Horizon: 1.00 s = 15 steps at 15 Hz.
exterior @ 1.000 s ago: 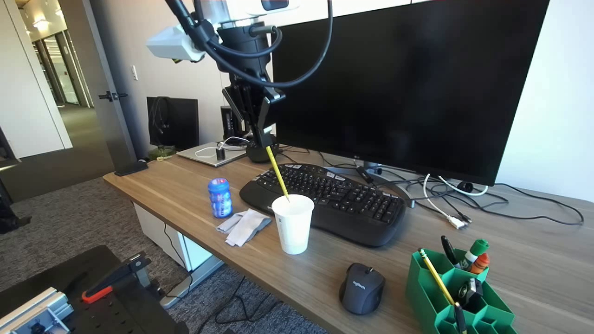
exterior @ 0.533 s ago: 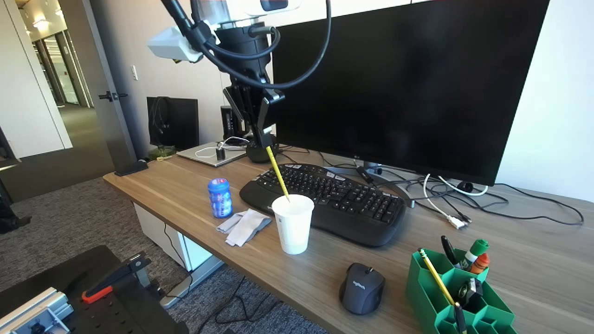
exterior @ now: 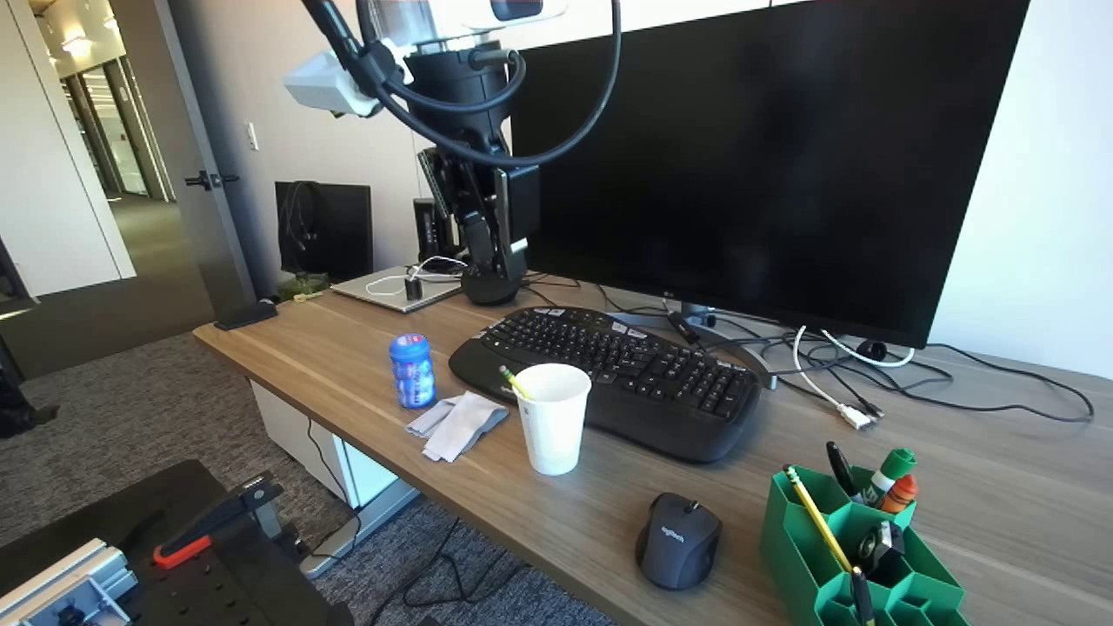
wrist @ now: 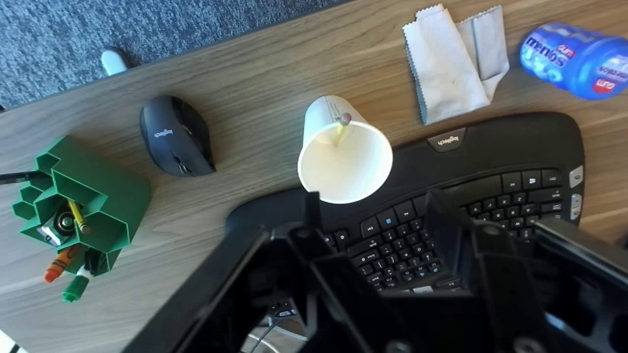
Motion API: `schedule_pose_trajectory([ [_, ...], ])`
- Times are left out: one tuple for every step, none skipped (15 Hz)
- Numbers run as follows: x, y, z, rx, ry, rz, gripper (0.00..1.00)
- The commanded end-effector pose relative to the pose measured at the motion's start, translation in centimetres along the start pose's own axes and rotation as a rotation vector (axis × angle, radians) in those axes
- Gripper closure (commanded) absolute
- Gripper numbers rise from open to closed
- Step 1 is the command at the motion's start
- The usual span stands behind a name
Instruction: Pick up the pencil and put it in the cup
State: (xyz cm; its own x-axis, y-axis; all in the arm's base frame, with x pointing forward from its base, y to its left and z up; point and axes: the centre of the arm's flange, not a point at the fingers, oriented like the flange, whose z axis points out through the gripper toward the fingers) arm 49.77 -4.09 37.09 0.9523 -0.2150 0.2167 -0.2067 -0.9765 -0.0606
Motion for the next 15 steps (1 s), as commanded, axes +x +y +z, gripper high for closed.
schedule_pose_trajectory([
  [0.9,-0.1,-0.2,-0.007,0.027,0.021,0.12],
  [0.9,-0.1,-0.4,-0.005,0.029,0.020,0.04],
  [0.9,-0.1,-0.4,-0.005,0.029,0.019,0.01],
  [0.9,0.0,-0.6,-0.003,0.032,0.017,0.00],
  [0.8,0.2,-0.7,-0.005,0.031,0.018,0.00],
  [0.9,0.4,-0.8,-0.008,0.028,0.021,0.00],
  [0.8,0.7,-0.8,-0.015,0.019,0.025,0.00],
  [0.8,1.0,-0.8,-0.021,0.015,0.031,0.00],
  [0.8,1.5,-0.7,-0.030,0.012,0.044,0.00],
  [0.5,0.9,-0.4,-0.007,0.010,0.026,0.00],
  [0.5,1.2,-0.4,-0.012,0.011,0.031,0.00],
  [0.5,1.5,-0.4,-0.016,0.011,0.035,0.00],
  [0.6,1.6,-0.4,-0.017,0.011,0.036,0.00],
  [0.6,1.6,-0.4,-0.017,0.011,0.037,0.00],
  [0.6,1.6,-0.4,-0.017,0.011,0.037,0.00],
])
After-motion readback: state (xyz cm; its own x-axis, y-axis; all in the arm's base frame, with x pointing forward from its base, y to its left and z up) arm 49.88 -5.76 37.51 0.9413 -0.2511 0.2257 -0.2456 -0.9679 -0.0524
